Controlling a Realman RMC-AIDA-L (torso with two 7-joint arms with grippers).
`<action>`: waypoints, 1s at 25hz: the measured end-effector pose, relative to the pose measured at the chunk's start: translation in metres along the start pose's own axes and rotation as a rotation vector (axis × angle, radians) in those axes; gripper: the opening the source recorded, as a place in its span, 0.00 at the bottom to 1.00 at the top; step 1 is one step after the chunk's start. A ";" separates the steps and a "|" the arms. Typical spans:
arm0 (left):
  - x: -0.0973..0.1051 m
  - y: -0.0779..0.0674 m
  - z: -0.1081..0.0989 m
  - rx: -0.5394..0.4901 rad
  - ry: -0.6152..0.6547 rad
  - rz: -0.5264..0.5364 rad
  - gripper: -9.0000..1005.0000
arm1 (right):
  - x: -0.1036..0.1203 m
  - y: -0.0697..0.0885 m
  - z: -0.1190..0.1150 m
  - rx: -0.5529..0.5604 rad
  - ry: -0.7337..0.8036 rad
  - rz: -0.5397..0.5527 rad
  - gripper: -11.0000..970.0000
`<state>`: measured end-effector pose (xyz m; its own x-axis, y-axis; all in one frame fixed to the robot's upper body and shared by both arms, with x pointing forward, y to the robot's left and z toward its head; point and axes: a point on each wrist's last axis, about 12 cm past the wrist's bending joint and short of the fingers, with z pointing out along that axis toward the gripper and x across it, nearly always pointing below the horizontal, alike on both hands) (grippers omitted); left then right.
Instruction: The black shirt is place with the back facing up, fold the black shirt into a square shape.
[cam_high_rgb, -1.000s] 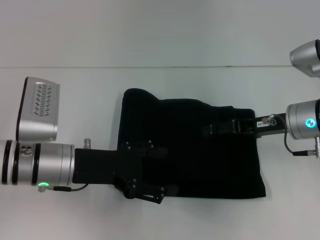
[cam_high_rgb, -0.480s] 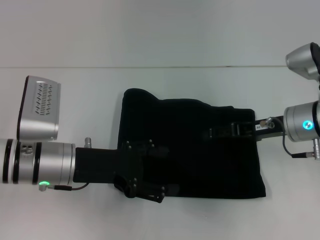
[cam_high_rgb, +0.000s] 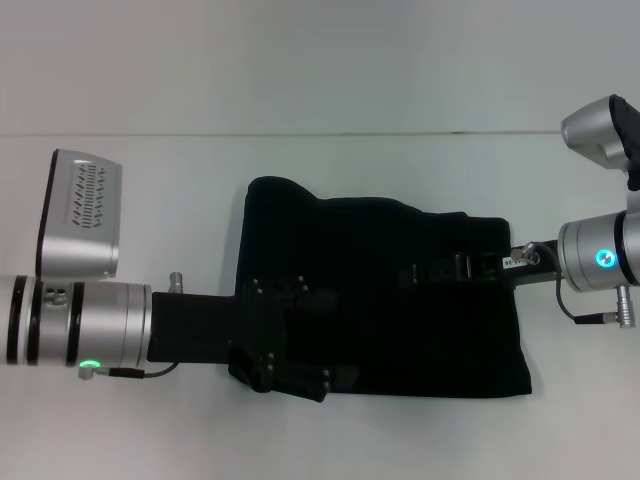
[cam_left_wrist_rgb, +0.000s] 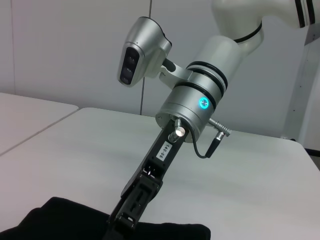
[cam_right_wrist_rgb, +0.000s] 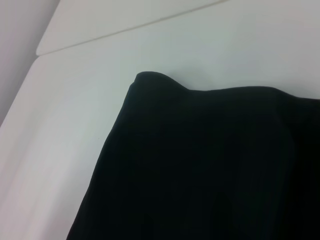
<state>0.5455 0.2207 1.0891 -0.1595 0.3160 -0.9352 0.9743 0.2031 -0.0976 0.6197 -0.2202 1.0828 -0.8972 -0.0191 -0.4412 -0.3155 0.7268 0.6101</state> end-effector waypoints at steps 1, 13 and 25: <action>0.000 0.000 0.000 0.000 0.000 0.000 0.93 | 0.000 0.000 0.000 0.000 0.000 0.000 0.83; 0.001 -0.001 -0.001 -0.004 -0.005 -0.006 0.93 | 0.000 0.003 0.007 0.010 -0.025 -0.020 0.74; 0.002 0.000 -0.004 -0.014 -0.022 -0.016 0.93 | 0.005 0.008 0.017 0.002 -0.023 -0.070 0.35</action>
<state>0.5443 0.2248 1.0889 -0.1710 0.2919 -0.9410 0.9693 0.2210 -0.1076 0.6179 -0.2028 1.0749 -0.8658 -0.0539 -0.4975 -0.3764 0.7253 0.5764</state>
